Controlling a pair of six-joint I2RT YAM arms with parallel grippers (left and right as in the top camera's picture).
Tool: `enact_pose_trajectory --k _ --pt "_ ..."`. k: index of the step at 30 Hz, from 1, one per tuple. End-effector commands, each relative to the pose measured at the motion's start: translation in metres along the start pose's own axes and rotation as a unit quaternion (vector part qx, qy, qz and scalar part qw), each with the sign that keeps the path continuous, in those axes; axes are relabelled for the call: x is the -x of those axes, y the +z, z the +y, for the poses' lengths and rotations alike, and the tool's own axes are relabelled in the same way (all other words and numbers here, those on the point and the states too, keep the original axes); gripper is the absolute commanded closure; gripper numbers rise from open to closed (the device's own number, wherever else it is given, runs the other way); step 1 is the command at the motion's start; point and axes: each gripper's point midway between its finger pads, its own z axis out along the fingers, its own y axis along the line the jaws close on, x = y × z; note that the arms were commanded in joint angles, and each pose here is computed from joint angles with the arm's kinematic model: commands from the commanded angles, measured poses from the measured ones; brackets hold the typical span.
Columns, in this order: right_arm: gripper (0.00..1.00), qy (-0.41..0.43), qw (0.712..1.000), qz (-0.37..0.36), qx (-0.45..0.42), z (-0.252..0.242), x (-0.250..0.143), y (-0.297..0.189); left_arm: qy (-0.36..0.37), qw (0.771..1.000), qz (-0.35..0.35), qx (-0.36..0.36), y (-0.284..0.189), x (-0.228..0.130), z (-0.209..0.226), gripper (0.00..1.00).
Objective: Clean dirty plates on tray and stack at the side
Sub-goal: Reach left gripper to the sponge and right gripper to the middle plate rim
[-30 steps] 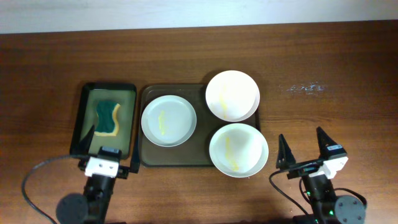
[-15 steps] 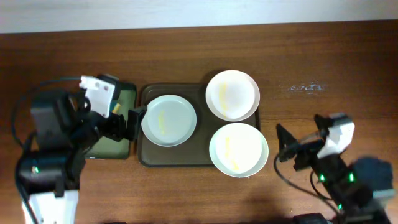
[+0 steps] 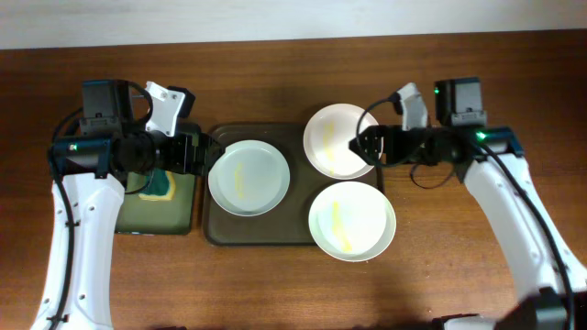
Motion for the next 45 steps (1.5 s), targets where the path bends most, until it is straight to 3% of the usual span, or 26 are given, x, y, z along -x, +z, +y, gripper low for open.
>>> enact_pose_trajectory --k 1,3,5,8,11,19,28,31,34,37,43,45 --pt "0.18 0.017 0.998 0.030 0.048 0.024 -0.002 0.031 0.002 0.997 -0.010 0.074 -0.007 0.010 0.025 0.01" --pt "0.22 0.042 0.998 0.032 -0.015 0.014 -0.005 0.051 -0.075 0.982 -0.009 0.174 -0.013 0.008 0.061 0.01" --pt "0.30 0.055 0.993 0.023 -0.105 0.010 -0.011 0.078 -0.134 0.951 -0.004 0.279 -0.029 -0.004 0.101 0.01" --pt "0.39 0.059 0.984 0.016 -0.170 0.015 -0.024 0.111 -0.151 0.931 -0.007 0.331 -0.041 -0.007 0.130 0.00" --pt "0.44 0.049 0.985 0.027 -0.163 0.022 -0.034 0.142 -0.157 0.919 0.002 0.361 -0.038 -0.010 0.150 0.00" --pt "0.62 0.045 0.985 0.040 -0.160 0.002 -0.048 0.203 -0.173 0.916 0.062 0.355 0.004 -0.032 0.176 0.00" --pt "0.61 0.027 0.984 0.064 -0.163 -0.003 -0.069 0.230 -0.177 0.916 0.081 0.352 0.020 -0.039 0.183 0.00" --pt "0.60 0.015 0.986 0.069 -0.153 0.004 -0.050 0.218 -0.174 0.916 0.085 0.351 0.021 -0.040 0.184 0.00" --pt "0.52 -0.011 0.985 0.077 -0.151 0.022 -0.025 0.201 -0.174 0.916 0.084 0.352 0.021 -0.040 0.184 0.00" --pt "0.49 -0.021 0.986 0.085 -0.143 0.031 -0.027 0.203 -0.174 0.916 0.084 0.352 0.021 -0.040 0.184 0.00" --pt "0.51 0.003 0.976 0.139 -0.166 0.015 -0.068 0.228 -0.174 0.916 0.084 0.352 0.021 -0.040 0.184 0.00" --pt "0.61 0.006 0.974 0.149 -0.170 0.014 -0.077 0.232 -0.174 0.916 0.086 0.351 0.021 -0.041 0.183 0.00"
